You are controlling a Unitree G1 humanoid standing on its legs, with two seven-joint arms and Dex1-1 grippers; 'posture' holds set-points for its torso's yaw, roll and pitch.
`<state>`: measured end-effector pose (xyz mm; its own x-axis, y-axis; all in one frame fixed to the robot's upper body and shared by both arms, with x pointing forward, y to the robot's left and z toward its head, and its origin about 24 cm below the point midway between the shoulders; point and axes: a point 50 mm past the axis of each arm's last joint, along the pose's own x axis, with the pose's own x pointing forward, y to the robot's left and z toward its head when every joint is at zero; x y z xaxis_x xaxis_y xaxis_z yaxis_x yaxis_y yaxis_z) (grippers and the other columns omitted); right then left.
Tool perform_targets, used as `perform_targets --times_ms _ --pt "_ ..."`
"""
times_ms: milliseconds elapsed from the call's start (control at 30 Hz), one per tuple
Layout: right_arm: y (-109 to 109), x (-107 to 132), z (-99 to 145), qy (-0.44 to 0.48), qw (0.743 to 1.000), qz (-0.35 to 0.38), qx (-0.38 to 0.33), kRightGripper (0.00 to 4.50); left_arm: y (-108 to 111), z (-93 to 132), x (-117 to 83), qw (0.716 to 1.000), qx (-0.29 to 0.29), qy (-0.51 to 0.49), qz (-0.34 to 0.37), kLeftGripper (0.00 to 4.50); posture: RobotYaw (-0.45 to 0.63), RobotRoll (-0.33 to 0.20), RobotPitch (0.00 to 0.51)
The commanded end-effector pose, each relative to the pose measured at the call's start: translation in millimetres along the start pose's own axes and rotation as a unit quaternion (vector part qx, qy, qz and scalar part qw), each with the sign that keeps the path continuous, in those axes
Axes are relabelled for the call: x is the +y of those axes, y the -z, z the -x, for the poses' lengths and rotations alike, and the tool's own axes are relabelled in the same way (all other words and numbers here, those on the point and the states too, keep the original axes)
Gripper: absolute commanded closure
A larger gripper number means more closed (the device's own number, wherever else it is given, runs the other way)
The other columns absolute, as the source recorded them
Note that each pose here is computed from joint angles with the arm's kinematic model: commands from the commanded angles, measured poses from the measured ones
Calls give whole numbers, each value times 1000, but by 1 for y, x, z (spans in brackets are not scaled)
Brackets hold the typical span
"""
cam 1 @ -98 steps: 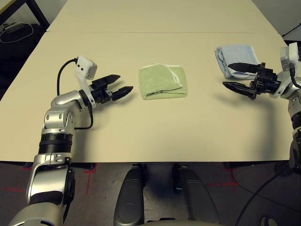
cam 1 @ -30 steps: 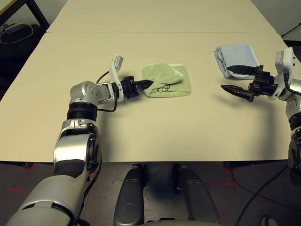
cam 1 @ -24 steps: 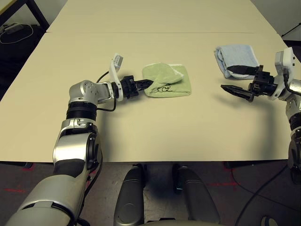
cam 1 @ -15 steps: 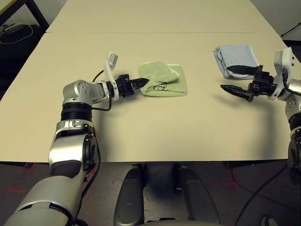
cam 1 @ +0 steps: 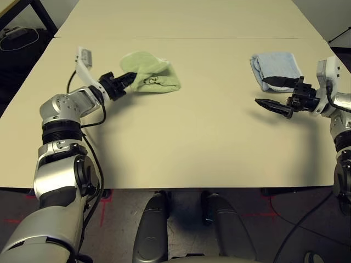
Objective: Fold the towel and set it aside.
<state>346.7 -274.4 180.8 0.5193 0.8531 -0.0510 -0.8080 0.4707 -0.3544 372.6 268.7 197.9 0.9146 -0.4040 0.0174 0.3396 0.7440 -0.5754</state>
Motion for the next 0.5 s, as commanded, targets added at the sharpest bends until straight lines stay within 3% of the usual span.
perform_targets --times_ms 33,233,500 --pt "1 1 0 -2 1000 3 4 0 -15 22 15 997 -61 -49 -17 4488 136 0 195" --pt "0 1 -2 -1 1000 2 2 0 -19 49 26 985 -129 -114 -29 4488 155 0 195" --pt "-1 0 -6 5 1000 -14 -18 0 -13 60 33 974 -158 -163 -25 4488 160 0 197"
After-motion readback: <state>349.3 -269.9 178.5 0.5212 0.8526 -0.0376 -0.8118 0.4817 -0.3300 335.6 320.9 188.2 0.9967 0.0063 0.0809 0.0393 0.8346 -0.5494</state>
